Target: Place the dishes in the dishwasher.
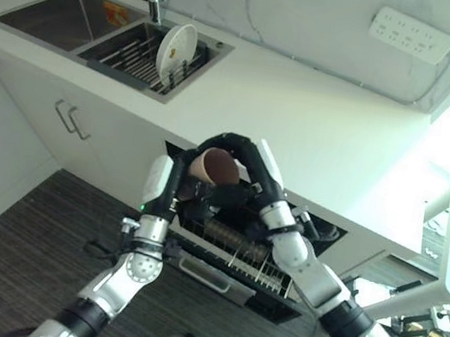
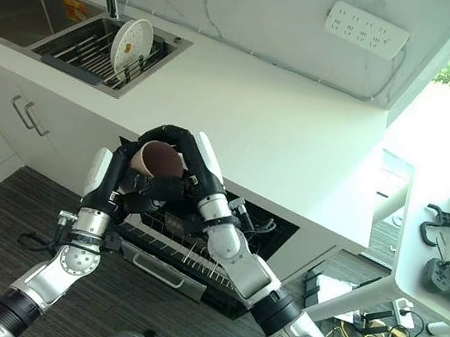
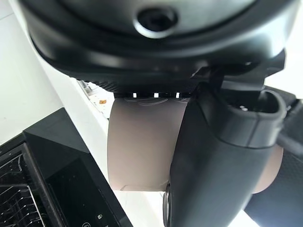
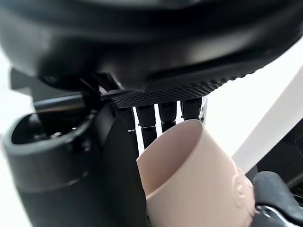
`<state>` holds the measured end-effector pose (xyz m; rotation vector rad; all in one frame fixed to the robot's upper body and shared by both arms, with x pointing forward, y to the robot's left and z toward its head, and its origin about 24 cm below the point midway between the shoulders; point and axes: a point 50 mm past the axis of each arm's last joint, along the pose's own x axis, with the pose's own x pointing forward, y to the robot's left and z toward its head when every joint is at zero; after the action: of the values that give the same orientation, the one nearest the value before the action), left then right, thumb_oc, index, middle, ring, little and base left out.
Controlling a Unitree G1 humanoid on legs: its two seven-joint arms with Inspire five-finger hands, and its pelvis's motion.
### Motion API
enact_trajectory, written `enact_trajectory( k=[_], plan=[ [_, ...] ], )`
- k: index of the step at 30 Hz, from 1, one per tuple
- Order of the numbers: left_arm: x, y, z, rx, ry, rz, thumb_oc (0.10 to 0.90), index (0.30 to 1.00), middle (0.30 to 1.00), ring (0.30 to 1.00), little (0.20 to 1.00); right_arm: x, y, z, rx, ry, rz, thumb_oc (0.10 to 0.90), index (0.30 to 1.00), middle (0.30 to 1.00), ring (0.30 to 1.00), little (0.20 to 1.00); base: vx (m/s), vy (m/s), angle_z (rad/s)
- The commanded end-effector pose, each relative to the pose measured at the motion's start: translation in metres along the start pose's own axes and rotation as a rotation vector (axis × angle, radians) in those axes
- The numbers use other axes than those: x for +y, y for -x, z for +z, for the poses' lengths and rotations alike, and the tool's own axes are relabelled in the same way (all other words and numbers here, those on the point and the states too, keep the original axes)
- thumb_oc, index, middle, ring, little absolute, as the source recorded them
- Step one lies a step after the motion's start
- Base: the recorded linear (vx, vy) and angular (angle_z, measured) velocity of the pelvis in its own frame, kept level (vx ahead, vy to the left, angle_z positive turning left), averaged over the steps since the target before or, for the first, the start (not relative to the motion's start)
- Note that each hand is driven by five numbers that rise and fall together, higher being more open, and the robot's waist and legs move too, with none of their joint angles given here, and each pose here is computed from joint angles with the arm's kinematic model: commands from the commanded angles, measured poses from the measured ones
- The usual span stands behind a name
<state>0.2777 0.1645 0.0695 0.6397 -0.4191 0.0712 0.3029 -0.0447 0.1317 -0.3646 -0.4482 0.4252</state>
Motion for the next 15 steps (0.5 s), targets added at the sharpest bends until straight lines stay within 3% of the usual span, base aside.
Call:
enact_trajectory(
  k=[1,15],
  plan=[
    [-0.0187,-0.0200,0.1354,-0.737,0.225,-0.106,0.400,0.300,0.300,0.300,0.300,-0.0009,-0.0302,0.0328,-0.148,0.056,0.062,0.400,0.300,0.300,0.300,0.300,0.00,0.000,0.00],
    [-0.0175,-0.0212,0.1369,-0.718,0.242,-0.103,0.400,0.300,0.300,0.300,0.300,-0.0001,-0.0289,0.0339,-0.133,0.001,0.066,0.400,0.300,0.300,0.300,0.300,0.00,0.000,0.00]
  ],
)
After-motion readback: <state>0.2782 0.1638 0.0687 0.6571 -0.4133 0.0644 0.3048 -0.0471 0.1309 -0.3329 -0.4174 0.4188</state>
